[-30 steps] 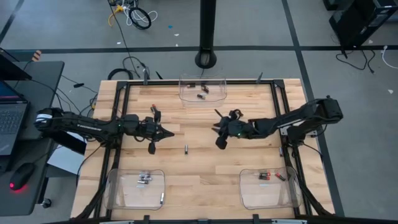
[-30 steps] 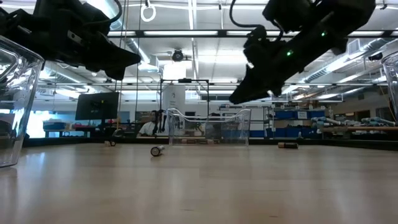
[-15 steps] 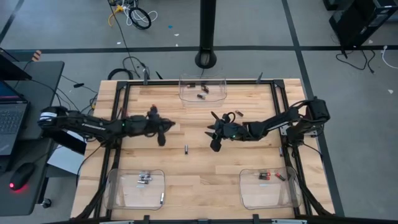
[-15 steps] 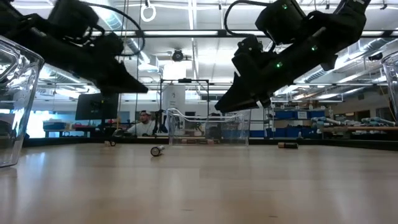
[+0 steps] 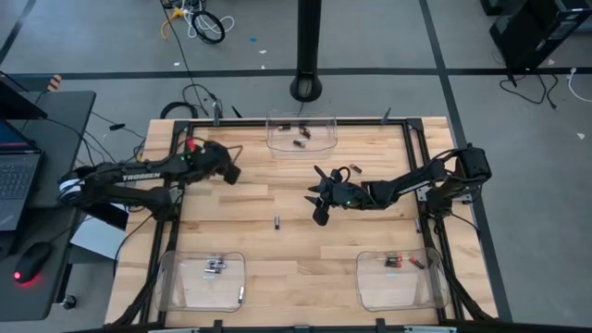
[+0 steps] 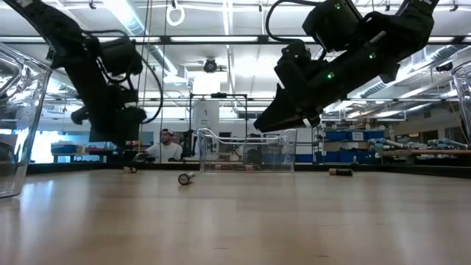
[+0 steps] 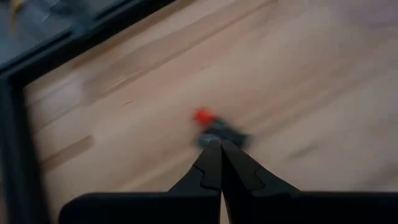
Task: Sort batteries
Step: Put the brown battery into the top middle transparent bin
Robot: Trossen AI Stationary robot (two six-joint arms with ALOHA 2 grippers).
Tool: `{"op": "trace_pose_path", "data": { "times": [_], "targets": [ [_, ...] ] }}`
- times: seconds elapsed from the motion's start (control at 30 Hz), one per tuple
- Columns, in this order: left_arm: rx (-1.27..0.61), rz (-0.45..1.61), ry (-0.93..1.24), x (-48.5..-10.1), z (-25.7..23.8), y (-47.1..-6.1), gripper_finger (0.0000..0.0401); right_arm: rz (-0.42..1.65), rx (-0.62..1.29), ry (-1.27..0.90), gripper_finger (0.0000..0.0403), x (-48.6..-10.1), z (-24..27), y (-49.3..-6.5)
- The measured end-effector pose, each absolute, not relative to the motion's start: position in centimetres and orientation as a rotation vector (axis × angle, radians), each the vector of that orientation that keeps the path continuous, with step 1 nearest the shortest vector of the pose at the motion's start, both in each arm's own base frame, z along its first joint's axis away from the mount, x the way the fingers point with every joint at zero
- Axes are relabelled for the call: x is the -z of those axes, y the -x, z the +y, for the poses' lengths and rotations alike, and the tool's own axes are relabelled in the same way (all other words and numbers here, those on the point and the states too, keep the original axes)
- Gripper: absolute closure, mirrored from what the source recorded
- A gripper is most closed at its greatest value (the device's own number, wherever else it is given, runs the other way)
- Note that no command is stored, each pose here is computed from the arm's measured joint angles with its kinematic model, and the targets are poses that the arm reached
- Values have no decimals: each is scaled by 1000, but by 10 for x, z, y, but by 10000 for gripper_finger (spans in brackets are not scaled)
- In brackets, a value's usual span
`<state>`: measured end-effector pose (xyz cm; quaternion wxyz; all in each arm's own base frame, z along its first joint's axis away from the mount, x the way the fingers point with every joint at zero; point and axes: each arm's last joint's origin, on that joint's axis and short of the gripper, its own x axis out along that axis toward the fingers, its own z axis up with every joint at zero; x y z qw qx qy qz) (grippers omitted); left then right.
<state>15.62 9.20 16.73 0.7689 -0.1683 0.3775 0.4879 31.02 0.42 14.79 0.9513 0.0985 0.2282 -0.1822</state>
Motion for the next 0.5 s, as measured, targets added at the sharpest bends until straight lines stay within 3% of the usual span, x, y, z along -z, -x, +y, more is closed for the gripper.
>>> {"op": "trace_pose_path", "data": {
  "times": [0.23,0.5],
  "targets": [
    [-1194,906,408,-151,120,-141,395,464,371,-200,247,-148,4,-310],
    [-1199,904,353,-132,146,-150,395,465,371,-200,247,-148,4,-310]
  ]
}}
